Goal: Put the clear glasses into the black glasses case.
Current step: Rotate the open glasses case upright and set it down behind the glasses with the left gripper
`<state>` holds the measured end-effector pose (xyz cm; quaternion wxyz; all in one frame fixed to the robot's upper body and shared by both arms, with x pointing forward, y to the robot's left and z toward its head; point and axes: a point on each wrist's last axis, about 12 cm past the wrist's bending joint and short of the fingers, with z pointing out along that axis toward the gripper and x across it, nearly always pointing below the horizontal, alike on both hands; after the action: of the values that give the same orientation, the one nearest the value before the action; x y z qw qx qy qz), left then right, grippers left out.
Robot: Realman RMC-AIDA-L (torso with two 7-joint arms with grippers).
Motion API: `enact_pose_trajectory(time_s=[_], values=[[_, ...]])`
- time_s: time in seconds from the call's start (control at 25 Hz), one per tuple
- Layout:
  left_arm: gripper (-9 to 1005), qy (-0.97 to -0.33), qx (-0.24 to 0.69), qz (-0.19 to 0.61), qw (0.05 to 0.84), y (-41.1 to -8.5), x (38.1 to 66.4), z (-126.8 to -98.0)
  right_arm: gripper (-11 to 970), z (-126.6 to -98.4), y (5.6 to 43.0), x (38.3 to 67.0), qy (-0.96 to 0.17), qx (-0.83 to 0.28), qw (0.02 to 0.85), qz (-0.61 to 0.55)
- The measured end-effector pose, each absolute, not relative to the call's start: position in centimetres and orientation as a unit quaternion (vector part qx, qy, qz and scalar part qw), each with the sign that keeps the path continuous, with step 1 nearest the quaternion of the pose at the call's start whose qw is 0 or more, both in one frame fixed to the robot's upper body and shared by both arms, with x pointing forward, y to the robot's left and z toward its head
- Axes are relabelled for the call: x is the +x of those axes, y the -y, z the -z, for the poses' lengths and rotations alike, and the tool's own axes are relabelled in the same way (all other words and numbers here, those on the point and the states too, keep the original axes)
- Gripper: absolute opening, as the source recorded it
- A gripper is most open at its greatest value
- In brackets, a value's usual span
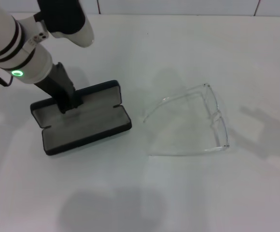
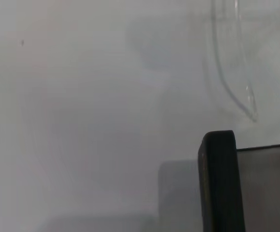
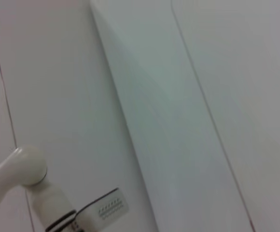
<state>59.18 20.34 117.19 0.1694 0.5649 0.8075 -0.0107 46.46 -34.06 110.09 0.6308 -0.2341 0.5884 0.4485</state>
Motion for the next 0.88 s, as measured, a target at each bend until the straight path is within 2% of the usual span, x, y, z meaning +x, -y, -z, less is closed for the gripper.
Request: enact_pose_trajectory(time_s=[0.28,0.56,0.88], values=[[90,-0.766,0.609,-0.004,0.205,-17.8,58.1,-118.0,785,-110.4,37.5,43.1,-0.563,-0.189,0.685,-0.422],[86,-0.741,0.632,-0.022,0.228,-15.5,58.0,-117.5,784,-110.5,40.0,39.1,-0.537,-0.14,0.74,-0.381],[83,-0.719,0.658,-0.014,0.224,-13.6,57.2,-116.9,783,-110.0,39.8,38.2,-0.531,-0.129,0.747,-0.379]])
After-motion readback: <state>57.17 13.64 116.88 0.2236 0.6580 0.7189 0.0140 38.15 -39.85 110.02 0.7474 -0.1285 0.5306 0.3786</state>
